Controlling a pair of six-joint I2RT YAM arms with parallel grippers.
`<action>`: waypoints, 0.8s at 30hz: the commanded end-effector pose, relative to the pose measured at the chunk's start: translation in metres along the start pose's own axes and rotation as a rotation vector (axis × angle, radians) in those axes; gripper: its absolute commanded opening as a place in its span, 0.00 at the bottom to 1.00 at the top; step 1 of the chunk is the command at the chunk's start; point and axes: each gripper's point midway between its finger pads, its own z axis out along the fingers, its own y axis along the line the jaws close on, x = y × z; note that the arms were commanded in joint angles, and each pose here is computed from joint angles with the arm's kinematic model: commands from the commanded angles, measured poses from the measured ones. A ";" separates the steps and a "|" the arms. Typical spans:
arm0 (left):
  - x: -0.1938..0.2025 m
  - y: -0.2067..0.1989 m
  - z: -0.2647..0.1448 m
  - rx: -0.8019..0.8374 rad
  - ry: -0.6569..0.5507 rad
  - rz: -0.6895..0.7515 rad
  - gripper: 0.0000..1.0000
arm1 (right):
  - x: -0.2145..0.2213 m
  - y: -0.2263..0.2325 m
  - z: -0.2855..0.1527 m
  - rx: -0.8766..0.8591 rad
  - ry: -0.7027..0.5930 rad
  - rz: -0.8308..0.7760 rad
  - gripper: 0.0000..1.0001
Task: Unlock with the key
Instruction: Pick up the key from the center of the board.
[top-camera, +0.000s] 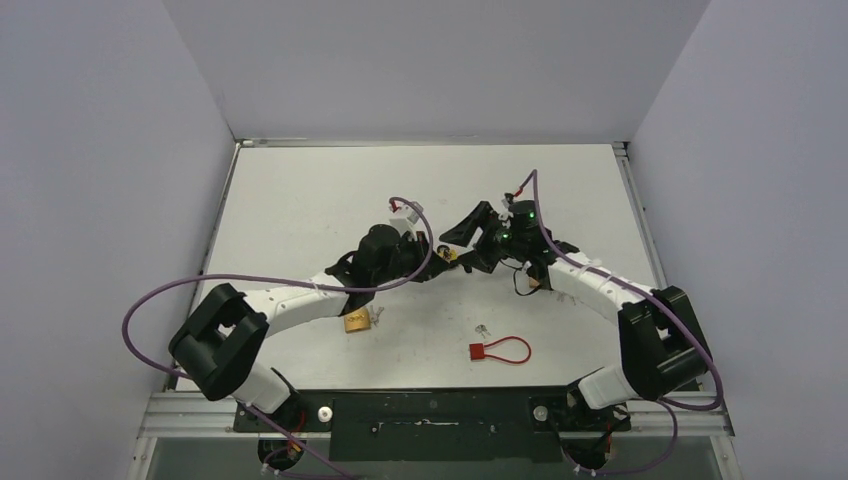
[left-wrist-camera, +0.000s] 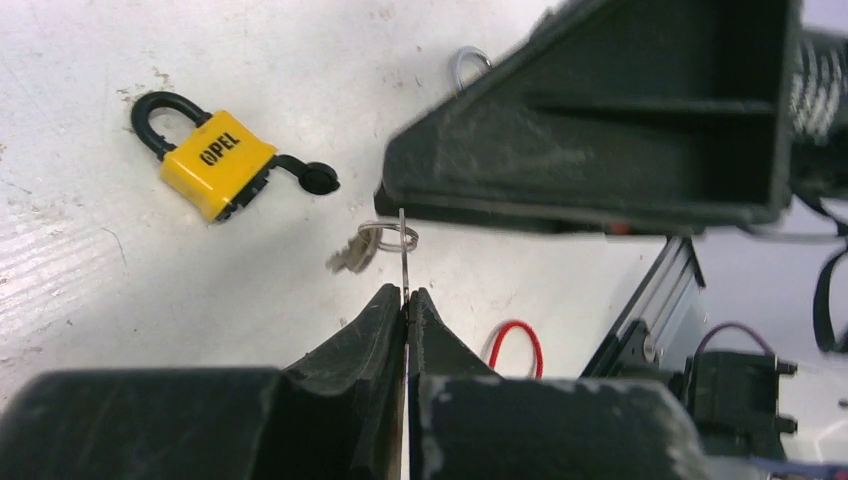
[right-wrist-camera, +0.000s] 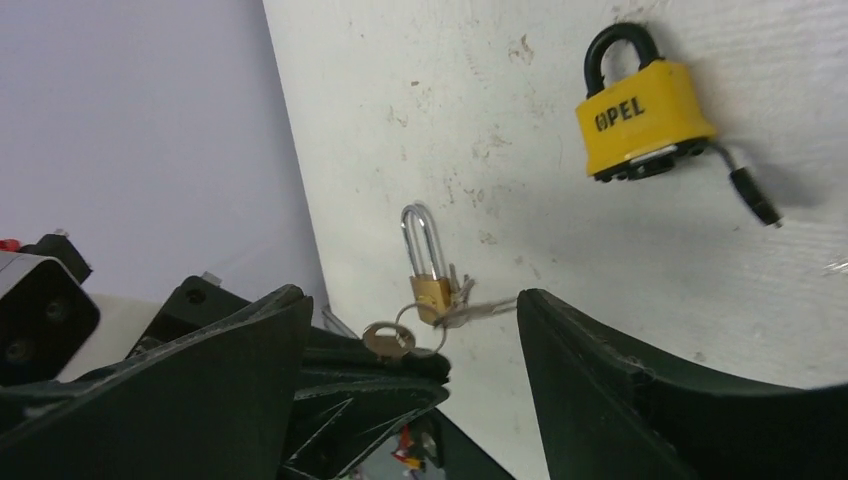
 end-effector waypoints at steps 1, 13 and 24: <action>-0.015 -0.041 -0.026 0.131 0.054 0.211 0.00 | -0.032 0.055 -0.041 -0.189 -0.108 -0.381 0.78; 0.000 -0.077 -0.105 0.303 0.346 0.573 0.00 | 0.048 0.114 -0.113 -0.706 0.039 -1.032 0.87; 0.012 -0.084 -0.144 0.394 0.499 0.715 0.00 | 0.107 0.108 -0.122 -0.838 0.251 -1.176 0.64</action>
